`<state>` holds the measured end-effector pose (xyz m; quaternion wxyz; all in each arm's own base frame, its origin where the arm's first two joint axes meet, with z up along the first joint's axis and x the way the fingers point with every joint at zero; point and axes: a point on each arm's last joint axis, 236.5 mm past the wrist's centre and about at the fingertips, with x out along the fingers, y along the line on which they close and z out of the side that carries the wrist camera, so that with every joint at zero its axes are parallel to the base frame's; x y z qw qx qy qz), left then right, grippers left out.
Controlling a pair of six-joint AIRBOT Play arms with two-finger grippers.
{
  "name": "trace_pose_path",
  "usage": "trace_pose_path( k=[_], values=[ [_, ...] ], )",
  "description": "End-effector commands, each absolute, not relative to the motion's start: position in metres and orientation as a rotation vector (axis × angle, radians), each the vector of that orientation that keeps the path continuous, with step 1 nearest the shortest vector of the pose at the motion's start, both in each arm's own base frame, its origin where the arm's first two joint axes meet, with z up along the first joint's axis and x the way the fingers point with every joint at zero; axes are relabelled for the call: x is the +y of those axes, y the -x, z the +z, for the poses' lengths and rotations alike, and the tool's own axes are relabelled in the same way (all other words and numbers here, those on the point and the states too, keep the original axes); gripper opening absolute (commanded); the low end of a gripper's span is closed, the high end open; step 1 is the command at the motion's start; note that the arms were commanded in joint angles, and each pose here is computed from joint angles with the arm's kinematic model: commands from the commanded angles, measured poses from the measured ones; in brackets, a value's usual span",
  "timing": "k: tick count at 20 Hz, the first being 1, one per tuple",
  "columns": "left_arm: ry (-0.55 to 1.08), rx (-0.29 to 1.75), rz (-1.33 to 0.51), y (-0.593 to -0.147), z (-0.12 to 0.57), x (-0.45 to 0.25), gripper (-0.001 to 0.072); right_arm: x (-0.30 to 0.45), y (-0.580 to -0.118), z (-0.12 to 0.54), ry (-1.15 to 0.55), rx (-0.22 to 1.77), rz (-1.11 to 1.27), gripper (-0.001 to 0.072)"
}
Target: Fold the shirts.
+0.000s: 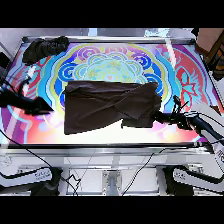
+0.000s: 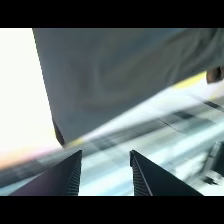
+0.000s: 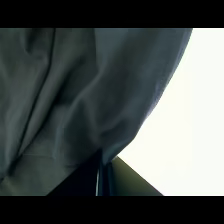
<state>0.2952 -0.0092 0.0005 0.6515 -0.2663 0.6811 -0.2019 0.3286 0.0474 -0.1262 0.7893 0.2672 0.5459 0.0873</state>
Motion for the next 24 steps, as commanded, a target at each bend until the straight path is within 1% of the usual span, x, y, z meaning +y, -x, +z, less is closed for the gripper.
trace_pose_path(
  k=[1, 3, 4, 5, 6, 12, 15, 16, 17, 19, 21, 24],
  values=[
    [0.726, 1.652, -0.434, -0.258, -0.042, -0.028, 0.0372, 0.049, -0.329, -0.126, -0.576, 1.174, 0.194, 0.0023],
    [0.756, 1.681, -0.419, -0.247, -0.055, -0.035, 0.0373, 0.051, -0.329, -0.125, -0.579, 1.173, 0.197, 0.0024],
    [0.762, 1.701, -0.402, -0.240, -0.061, -0.035, 0.0422, 0.052, -0.329, -0.125, -0.583, 1.173, 0.197, 0.0023],
    [0.768, 1.712, -0.388, -0.236, -0.066, -0.035, 0.0571, 0.052, -0.330, -0.125, -0.585, 1.172, 0.197, 0.0024],
    [0.780, 1.713, -0.368, -0.234, -0.072, -0.036, 0.0594, 0.052, -0.330, -0.125, -0.585, 1.172, 0.197, 0.0024],
    [0.821, 1.691, -0.252, -0.234, -0.097, -0.034, 0.0586, 0.053, -0.331, -0.124, -0.597, 1.166, 0.195, 0.0024],
    [0.837, 1.674, -0.193, -0.236, -0.109, -0.031, 0.0549, 0.053, -0.332, -0.123, -0.607, 1.163, 0.195, 0.0024],
    [0.842, 1.661, -0.175, -0.238, -0.112, -0.030, 0.0548, 0.054, -0.332, -0.123, -0.609, 1.164, 0.195, 0.0024],
    [0.851, 1.643, -0.162, -0.242, -0.114, -0.029, 0.0530, 0.054, -0.332, -0.123, -0.609, 1.164, 0.196, 0.0024],
    [0.869, 1.592, -0.148, -0.254, -0.115, -0.030, 0.0468, 0.054, -0.332, -0.123, -0.610, 1.164, 0.196, 0.0024],
    [0.868, 1.540, -0.140, -0.269, -0.116, -0.035, 0.0458, 0.054, -0.332, -0.122, -0.614, 1.162, 0.196, 0.0024],
    [0.786, 1.493, -0.147, -0.286, -0.122, -0.049, 0.0457, 0.056, -0.332, -0.121, -0.623, 1.162, 0.199, 0.0024]
  ],
)
